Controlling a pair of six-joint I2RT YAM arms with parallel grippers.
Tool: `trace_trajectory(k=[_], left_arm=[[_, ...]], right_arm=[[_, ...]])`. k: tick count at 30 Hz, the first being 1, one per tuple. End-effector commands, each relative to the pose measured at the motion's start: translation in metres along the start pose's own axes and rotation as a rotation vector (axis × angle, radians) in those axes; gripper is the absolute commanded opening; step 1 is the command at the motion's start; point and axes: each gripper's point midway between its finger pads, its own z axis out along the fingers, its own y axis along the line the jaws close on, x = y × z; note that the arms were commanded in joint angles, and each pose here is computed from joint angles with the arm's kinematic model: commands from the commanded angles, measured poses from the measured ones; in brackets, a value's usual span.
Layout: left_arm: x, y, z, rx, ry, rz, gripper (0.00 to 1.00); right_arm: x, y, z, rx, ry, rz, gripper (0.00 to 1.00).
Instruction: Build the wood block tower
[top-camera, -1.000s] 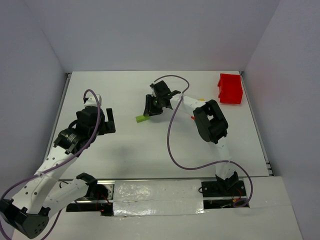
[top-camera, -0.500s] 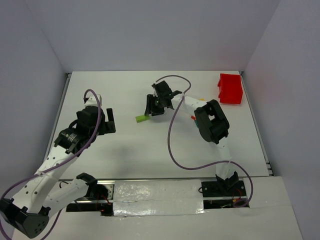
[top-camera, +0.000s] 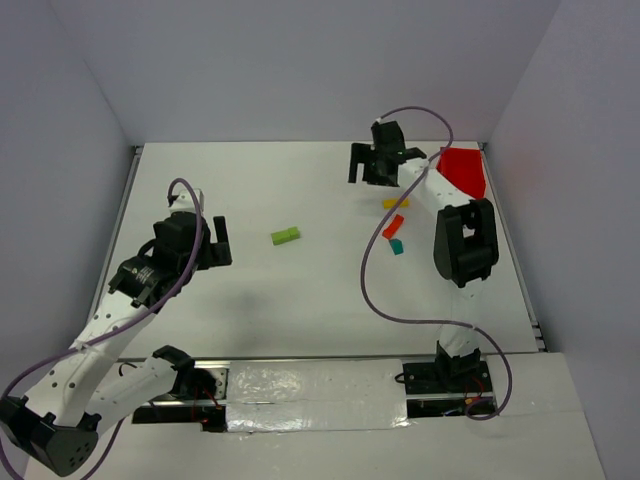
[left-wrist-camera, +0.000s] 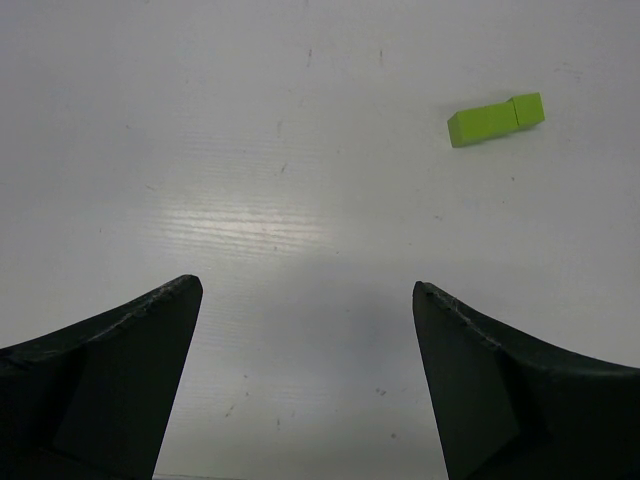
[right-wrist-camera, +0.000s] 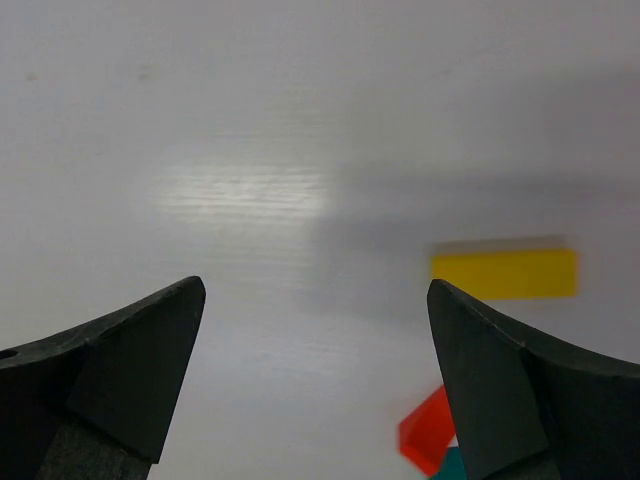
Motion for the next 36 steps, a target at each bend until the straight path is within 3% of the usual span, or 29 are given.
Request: trace_trajectory(k=[1, 15, 27, 36], left_arm=[[-0.007, -0.002, 0.000, 0.017, -0.027, 0.007, 1.00], [-0.004, -0.003, 0.004, 0.012, -0.011, 0.016, 0.99], [-0.003, -0.003, 0.005, 0.008, -0.006, 0.018, 0.99], [-0.003, -0.004, 0.005, 0.009, -0.004, 0.017, 1.00]], right_arm=[[0.006, -0.061, 0.011, 0.206, 0.077, -0.144, 1.00], [0.012, -0.125, 0.046, 0.257, 0.167, -0.172, 0.98], [0.022, -0.137, 0.054, 0.231, 0.206, -0.112, 0.97], [-0.017, -0.123, 0.012, 0.181, 0.038, -0.061, 0.99]])
